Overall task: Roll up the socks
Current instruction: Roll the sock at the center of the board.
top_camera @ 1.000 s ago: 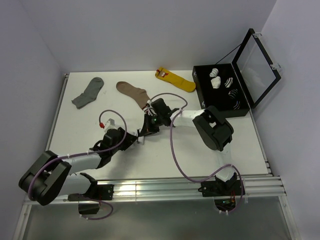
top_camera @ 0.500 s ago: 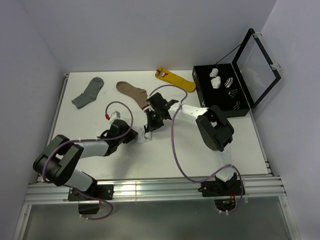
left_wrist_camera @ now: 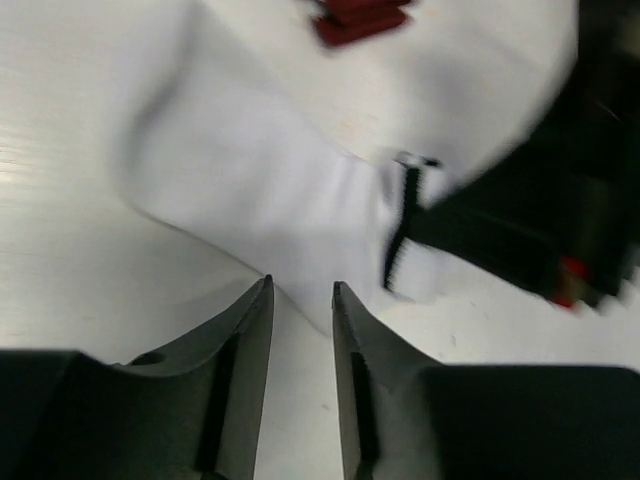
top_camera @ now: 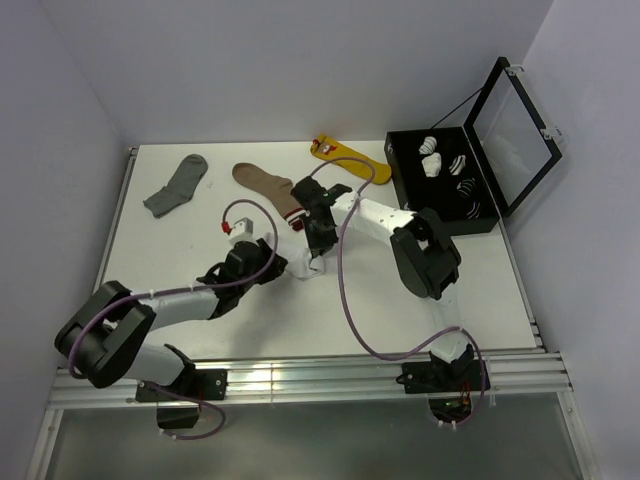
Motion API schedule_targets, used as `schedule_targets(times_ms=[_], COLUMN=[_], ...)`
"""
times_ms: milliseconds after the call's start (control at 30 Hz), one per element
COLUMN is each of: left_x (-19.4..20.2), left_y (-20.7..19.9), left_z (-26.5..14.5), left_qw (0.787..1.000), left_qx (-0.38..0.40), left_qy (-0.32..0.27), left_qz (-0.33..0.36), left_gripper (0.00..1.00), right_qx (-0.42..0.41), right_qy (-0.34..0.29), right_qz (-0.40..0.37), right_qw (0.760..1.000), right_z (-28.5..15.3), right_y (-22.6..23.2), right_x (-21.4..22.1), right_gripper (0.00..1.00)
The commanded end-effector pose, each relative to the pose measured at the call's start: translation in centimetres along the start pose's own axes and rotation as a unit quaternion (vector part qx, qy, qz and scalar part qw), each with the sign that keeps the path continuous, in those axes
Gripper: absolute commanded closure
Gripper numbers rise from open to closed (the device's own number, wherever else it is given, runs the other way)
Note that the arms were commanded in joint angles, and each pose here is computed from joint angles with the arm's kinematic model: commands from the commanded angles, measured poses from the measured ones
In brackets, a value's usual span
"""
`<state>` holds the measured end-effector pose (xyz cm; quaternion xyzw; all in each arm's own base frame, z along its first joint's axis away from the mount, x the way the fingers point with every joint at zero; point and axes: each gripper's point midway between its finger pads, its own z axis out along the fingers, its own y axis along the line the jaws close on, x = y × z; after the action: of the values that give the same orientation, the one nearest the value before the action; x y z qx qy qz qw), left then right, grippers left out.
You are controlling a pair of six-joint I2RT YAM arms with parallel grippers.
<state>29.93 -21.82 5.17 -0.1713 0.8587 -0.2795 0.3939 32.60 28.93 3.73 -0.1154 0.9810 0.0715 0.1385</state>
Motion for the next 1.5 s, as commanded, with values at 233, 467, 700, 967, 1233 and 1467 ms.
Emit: schedule_targets(times_ms=[233,467,700,967,1233,1467], left_x=[2.4,3.2,4.6,6.4,6.6,6.7], left_y=[-9.4,-10.4,-10.2,-9.4,-9.8,-9.4], left_z=[-1.1,1.1,2.6,3.9,4.0,4.4], left_qw=[0.983,0.979,0.971,0.966,0.958,0.953], left_qx=[0.100,0.062,0.011,-0.026,-0.049,-0.075], left_qy=[-0.061,-0.071,-0.070,-0.055,-0.075,-0.080], left_qz=[0.143,0.182,0.226,0.250,0.271,0.282], left_gripper=[0.52,0.50,0.37,0.41,0.48,0.49], right_qx=[0.056,0.049,0.046,0.041,0.036,0.034], right_qy=[0.036,0.044,0.043,0.043,0.047,0.051], right_qz=[0.018,0.023,0.024,0.026,0.029,0.029], right_qw=[0.998,0.998,0.998,0.998,0.998,0.998], right_z=[0.1,0.0,-0.1,-0.2,0.1,0.3], right_y=[-0.9,-0.5,-0.3,0.0,0.2,0.3], right_x=[0.5,0.6,0.4,0.2,0.3,0.6], right_gripper=[1.00,1.00,1.00,1.00,1.00,1.00])
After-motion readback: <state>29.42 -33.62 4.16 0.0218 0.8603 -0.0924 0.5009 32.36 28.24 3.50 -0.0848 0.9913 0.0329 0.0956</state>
